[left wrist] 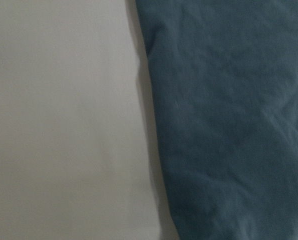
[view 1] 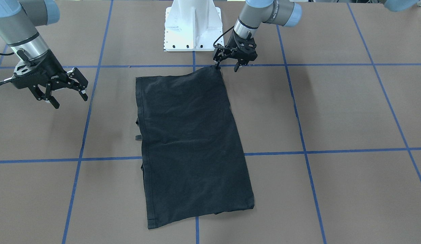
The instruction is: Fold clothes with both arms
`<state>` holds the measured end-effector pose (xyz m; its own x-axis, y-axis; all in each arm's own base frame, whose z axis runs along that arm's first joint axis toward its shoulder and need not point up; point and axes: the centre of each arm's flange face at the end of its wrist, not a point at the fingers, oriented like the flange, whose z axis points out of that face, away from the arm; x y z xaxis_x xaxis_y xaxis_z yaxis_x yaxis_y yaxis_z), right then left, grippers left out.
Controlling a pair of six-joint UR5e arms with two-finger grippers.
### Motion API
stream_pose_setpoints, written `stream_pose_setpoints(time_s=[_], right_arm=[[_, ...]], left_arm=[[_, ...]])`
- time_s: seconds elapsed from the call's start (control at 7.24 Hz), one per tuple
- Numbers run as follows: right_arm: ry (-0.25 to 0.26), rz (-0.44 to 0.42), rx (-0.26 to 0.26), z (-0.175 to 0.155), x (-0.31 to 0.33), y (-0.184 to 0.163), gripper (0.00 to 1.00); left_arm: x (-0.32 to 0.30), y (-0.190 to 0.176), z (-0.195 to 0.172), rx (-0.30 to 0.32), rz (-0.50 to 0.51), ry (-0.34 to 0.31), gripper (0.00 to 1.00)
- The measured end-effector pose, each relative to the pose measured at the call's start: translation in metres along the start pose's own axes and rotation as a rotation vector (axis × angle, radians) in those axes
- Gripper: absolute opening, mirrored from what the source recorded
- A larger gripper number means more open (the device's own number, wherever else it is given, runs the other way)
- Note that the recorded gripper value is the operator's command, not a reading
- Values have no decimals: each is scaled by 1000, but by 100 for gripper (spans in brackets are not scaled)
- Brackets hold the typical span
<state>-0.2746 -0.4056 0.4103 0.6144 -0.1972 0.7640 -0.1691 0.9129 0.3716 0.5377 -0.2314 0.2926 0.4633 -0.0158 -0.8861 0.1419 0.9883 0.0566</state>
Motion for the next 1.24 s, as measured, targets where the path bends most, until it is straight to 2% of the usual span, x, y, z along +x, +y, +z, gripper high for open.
stream_pose_setpoints(time_s=[0.28,0.69,1.24], right_arm=[[1,0,0,0,0,0,100],[0,0,1,0,0,0,100],[1,0,0,1,0,0,100]], left_arm=[[10,11,11,-16,2,-1,56],[17,8,11,-12,-1,10,37],[18,5,11,-4,-3,12,37]])
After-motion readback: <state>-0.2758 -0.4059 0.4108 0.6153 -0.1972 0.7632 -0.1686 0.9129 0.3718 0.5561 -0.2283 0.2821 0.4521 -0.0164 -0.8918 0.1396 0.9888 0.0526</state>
